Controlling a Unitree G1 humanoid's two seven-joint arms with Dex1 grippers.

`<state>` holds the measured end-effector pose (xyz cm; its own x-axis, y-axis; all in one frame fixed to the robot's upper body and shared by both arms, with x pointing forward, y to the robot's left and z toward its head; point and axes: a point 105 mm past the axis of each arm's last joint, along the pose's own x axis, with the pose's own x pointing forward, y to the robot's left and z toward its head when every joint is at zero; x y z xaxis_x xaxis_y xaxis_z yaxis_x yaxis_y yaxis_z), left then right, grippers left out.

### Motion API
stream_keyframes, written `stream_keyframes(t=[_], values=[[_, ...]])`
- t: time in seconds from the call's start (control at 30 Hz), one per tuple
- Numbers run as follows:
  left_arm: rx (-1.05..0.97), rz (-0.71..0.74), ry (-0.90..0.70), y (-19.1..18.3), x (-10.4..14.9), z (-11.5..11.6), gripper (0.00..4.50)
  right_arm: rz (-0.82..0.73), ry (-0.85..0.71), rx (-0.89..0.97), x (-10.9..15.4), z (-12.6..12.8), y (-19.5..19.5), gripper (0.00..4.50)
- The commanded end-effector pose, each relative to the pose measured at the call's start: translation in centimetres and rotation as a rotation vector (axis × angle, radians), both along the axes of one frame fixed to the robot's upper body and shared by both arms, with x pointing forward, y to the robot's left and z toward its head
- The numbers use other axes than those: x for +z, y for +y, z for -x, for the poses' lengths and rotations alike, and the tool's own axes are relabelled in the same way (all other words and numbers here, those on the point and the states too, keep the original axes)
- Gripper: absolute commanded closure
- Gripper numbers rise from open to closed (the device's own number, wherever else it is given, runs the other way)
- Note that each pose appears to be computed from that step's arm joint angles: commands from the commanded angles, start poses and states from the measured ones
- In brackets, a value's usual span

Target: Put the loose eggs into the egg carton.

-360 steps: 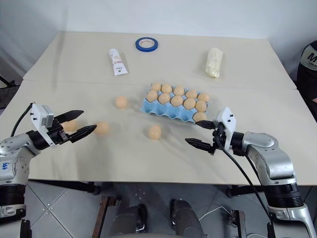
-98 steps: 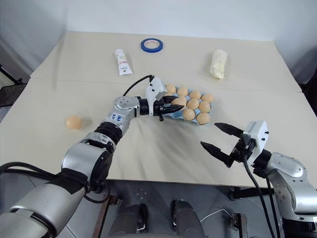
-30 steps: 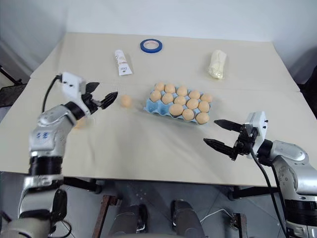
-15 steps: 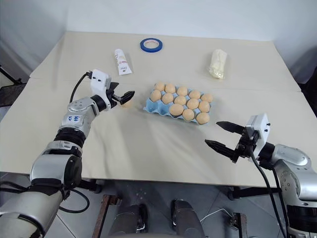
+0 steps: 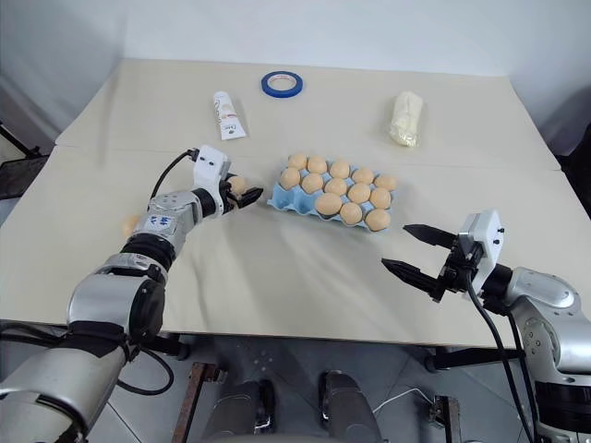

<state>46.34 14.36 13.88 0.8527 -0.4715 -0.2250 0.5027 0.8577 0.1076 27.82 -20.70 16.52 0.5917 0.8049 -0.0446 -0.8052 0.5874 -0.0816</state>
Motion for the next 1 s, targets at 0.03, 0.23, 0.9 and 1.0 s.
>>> stream_keyframes(t=[0.03, 0.23, 0.9, 1.0], values=[[-0.005, -0.002, -0.044, -0.4, 1.7, -0.4, 1.93, 0.002, -0.026, -0.006, 0.7, 0.2, -0.2, 0.00], [-0.069, -0.024, -0.110, -1.3, 3.2, -0.4, 2.86, 0.005, -0.026, -0.016, 0.6, 0.3, -0.3, 0.00], [-0.560, 0.037, -0.155, -10.8, 5.4, 3.0, 2.87, -0.021, -0.037, -0.077, 0.1, 1.1, -0.5, 0.00], [-0.541, 0.021, -0.135, -10.9, 5.2, 2.8, 2.87, -0.016, -0.036, -0.084, 0.1, 1.4, -0.7, 0.00]])
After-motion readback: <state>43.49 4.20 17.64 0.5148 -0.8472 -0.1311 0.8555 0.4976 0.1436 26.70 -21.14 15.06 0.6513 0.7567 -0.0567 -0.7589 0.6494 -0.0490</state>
